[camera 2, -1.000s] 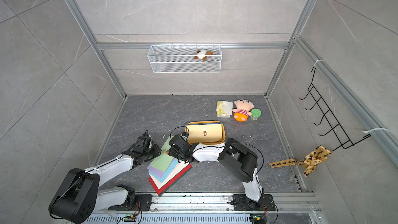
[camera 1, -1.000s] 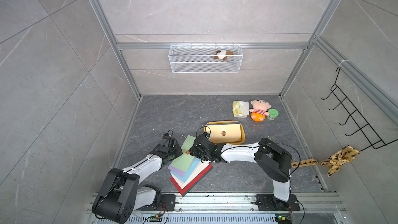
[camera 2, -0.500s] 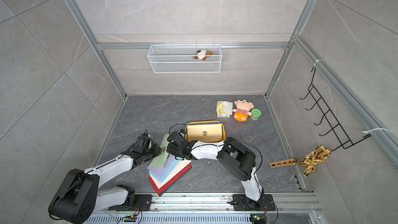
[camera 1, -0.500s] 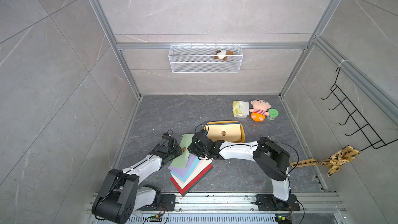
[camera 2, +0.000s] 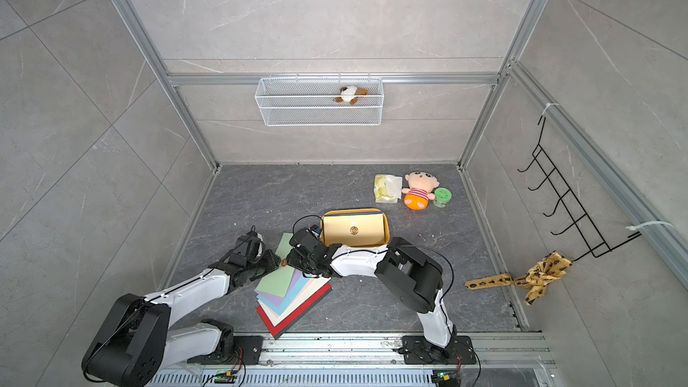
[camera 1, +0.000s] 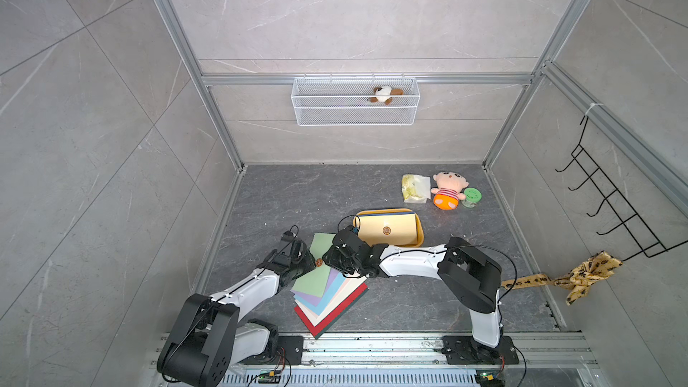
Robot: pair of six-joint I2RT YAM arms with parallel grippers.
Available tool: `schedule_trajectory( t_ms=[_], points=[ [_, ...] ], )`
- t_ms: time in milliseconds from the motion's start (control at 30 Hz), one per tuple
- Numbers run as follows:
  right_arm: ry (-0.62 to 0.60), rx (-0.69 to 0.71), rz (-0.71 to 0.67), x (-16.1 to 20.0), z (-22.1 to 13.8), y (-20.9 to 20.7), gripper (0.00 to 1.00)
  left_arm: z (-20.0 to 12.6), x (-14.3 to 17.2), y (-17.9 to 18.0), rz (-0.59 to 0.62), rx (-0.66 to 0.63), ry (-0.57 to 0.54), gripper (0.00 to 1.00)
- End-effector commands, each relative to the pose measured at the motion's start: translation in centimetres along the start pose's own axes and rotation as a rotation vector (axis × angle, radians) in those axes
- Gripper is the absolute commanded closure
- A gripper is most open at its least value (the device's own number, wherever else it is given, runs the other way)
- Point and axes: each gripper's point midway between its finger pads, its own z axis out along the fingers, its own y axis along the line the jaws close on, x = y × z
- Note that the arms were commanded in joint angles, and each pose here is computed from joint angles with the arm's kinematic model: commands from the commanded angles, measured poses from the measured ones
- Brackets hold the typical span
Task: Put the sealed envelopes into the storage box
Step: Pick up the envelope from the center of the board.
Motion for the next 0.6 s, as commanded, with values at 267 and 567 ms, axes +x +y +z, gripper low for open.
schedule_trajectory(
  t_ms=[267, 567],
  points=[
    [0.016, -0.09, 0.008, 0.3, -0.5, 2.2, 0.77, 0.5, 2.4, 1.0, -0.016, -0.012, 0.083, 0.68],
    [0.012, -0.069, -0.022, 0.0, 0.0, 1.5, 0.96, 0.1, 2.1, 0.2, -0.024, 0.027, 0.072, 0.68]
  ],
)
